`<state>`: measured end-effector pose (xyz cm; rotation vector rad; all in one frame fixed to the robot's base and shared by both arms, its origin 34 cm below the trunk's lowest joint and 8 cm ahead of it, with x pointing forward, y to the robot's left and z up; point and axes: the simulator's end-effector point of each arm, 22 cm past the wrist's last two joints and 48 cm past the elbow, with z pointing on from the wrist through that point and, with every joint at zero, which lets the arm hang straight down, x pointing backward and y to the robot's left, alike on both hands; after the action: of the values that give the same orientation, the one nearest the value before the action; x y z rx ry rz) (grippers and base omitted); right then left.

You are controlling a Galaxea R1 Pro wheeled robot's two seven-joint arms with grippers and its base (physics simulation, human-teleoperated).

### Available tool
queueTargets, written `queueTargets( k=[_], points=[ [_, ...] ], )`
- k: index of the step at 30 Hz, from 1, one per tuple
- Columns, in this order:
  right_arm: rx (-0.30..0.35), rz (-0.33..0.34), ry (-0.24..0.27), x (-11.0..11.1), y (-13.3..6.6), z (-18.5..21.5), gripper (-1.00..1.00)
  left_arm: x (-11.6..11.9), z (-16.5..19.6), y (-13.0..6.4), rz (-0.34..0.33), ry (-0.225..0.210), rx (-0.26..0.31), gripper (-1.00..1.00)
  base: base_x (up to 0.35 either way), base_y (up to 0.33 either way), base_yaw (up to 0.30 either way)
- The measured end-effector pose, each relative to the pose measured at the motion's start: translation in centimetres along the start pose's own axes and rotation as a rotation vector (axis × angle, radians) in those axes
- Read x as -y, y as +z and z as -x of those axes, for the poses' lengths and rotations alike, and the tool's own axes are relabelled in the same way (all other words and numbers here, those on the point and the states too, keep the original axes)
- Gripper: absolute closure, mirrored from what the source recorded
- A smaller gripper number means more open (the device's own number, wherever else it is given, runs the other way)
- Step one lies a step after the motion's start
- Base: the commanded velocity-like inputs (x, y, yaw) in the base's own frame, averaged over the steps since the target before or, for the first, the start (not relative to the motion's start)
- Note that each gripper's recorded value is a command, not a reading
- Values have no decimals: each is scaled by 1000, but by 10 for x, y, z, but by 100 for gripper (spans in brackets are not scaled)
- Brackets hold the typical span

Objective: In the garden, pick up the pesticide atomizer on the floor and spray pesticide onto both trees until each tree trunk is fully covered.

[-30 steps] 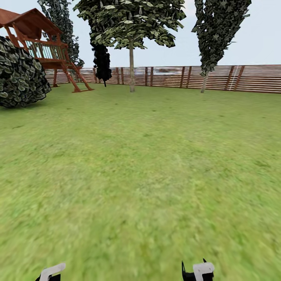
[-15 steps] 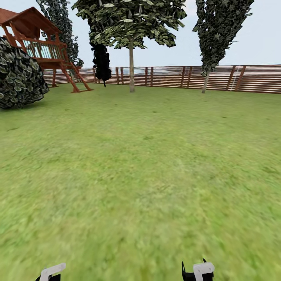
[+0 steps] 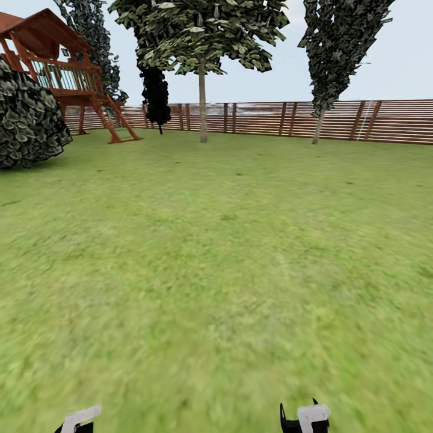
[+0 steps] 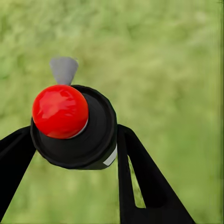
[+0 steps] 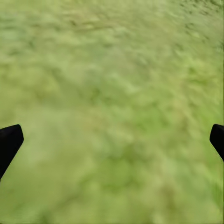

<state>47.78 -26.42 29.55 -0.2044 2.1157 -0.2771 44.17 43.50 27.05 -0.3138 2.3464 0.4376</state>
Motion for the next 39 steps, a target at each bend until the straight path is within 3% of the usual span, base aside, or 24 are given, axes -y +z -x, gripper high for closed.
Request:
queueTargets(
  k=[39],
  points=[
    [0, 0, 0, 0, 0, 0, -100, 0, 0, 0, 1, 0, -2, 100, 340, 0, 0]
  ],
)
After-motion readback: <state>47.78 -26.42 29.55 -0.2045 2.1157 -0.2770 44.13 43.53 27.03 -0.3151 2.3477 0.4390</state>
